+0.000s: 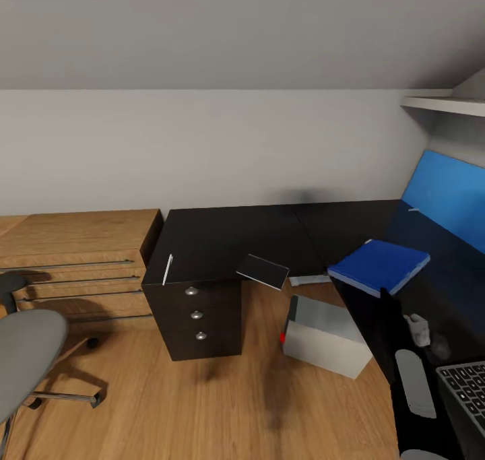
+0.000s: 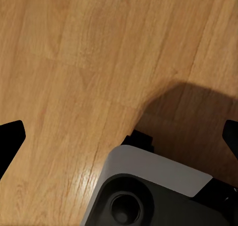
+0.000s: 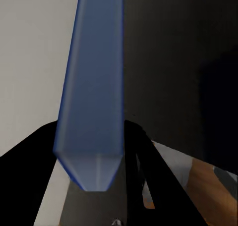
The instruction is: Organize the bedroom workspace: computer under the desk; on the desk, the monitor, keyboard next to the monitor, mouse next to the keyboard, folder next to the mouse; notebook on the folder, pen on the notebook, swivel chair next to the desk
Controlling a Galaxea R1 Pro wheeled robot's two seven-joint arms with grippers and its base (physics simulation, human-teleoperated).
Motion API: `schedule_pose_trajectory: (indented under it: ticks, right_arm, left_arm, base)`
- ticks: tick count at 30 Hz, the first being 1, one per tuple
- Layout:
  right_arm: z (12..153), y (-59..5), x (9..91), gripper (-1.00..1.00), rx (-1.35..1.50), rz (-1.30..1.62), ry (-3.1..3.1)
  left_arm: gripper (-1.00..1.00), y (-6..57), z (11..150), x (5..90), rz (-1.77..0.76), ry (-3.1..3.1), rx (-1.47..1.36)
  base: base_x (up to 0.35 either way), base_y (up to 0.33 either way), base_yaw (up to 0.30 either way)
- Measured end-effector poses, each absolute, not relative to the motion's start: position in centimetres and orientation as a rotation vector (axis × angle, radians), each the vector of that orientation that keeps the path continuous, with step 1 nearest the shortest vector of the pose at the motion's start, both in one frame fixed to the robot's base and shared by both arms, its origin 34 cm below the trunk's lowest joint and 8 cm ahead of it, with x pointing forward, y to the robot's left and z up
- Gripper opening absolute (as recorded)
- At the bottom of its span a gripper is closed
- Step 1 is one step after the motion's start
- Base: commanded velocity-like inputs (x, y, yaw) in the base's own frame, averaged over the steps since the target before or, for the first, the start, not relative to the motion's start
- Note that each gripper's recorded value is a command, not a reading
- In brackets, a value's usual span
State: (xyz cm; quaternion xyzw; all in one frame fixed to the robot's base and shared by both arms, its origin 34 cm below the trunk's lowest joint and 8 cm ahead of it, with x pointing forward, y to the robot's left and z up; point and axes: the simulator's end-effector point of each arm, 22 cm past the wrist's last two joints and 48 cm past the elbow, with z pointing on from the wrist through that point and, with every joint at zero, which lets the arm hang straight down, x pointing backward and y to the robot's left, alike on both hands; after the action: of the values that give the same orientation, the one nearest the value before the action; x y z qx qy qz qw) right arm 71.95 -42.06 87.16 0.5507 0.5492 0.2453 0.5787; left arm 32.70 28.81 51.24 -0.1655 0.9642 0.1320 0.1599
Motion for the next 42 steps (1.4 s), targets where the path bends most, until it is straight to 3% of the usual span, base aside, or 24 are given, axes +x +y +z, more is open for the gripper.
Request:
schedule_pose_trajectory:
  ticks: [12,29,42]
  right_arm:
    - [82.6,-44.4,74.4,-1.0,1.348,0.246,1.223]
    - [80.9,-43.9,73.9,-1.0,1.377,0.232,1.238]
    - [80.9,-43.8,73.9,-1.0,1.381,0.234,1.237]
  left_arm:
    - [1.0,28.8,51.2,32.7,0.377,2.755,-0.474]
    - [1.0,28.9,51.4,33.0,0.377,2.736,-0.48]
    - [1.0,29.0,51.5,33.3,0.378,2.719,-0.483]
  base:
    - [0.0,0.0,0.0]
    - [0.0,0.0,-0.001]
    - [0.0,0.0,-0.111]
